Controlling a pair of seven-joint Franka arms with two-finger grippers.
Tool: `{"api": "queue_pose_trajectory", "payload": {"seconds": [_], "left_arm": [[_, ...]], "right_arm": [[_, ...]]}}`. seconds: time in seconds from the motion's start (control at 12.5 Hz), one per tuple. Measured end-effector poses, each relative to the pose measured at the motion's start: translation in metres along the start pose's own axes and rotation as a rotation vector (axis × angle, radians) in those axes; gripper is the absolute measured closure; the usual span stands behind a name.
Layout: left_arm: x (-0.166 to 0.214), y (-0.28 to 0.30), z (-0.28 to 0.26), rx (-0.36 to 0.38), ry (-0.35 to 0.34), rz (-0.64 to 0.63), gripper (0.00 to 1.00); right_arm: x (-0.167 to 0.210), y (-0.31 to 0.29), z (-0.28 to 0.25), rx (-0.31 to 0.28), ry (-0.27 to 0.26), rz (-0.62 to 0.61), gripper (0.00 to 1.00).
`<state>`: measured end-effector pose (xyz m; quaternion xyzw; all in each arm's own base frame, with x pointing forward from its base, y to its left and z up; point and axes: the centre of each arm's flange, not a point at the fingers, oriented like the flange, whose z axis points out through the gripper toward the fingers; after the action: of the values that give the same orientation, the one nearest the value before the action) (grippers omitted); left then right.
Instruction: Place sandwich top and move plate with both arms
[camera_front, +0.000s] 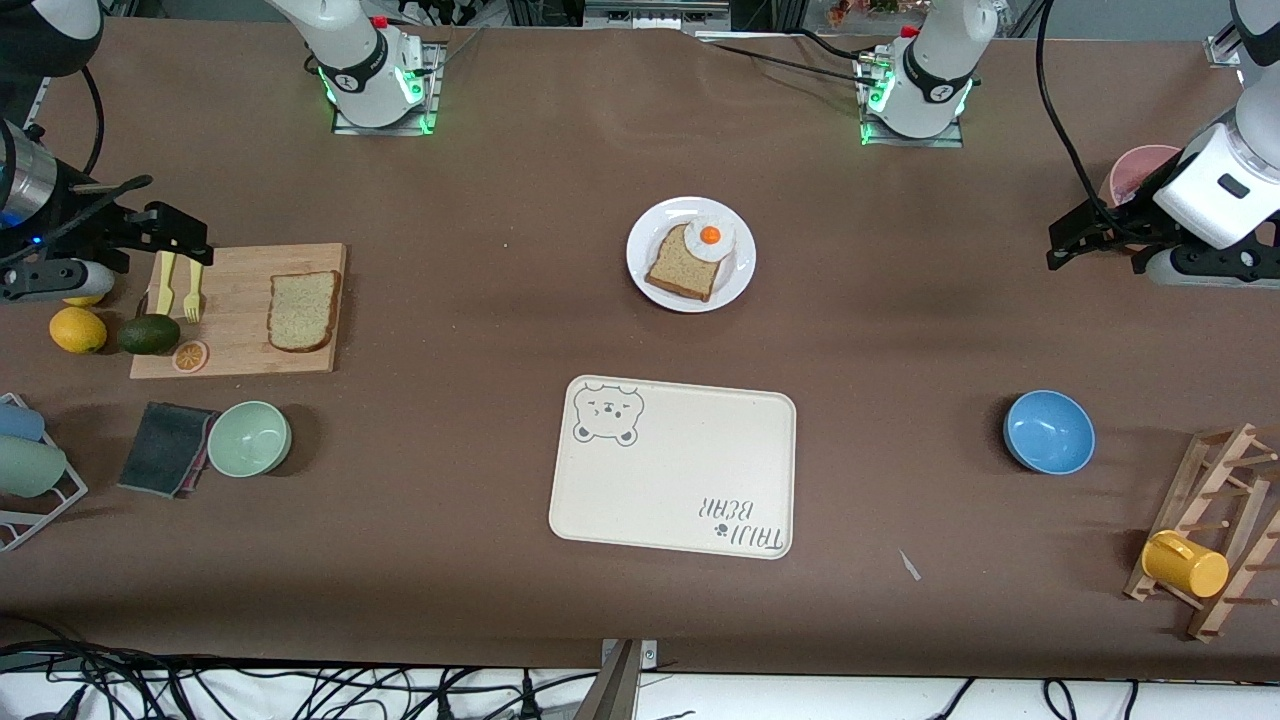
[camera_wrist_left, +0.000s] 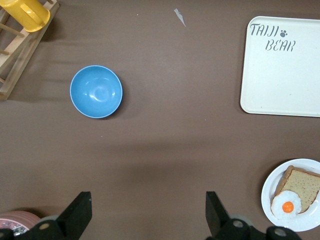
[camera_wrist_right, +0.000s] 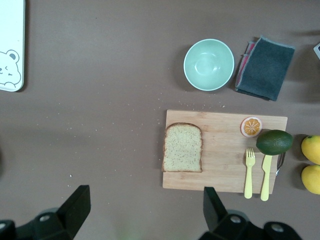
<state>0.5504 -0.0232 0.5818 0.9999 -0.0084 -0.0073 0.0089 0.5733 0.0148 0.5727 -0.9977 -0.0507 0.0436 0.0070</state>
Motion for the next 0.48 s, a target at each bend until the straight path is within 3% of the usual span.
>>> {"api": "queue_pose_trajectory", "payload": {"seconds": [0.48], "left_arm": [[0.0,0.0,0.0,0.0,0.0,0.0,0.0]], "right_arm": [[0.0036,-0.0004,0.0063,0.0,-0.01,-0.001,0.0]]}}
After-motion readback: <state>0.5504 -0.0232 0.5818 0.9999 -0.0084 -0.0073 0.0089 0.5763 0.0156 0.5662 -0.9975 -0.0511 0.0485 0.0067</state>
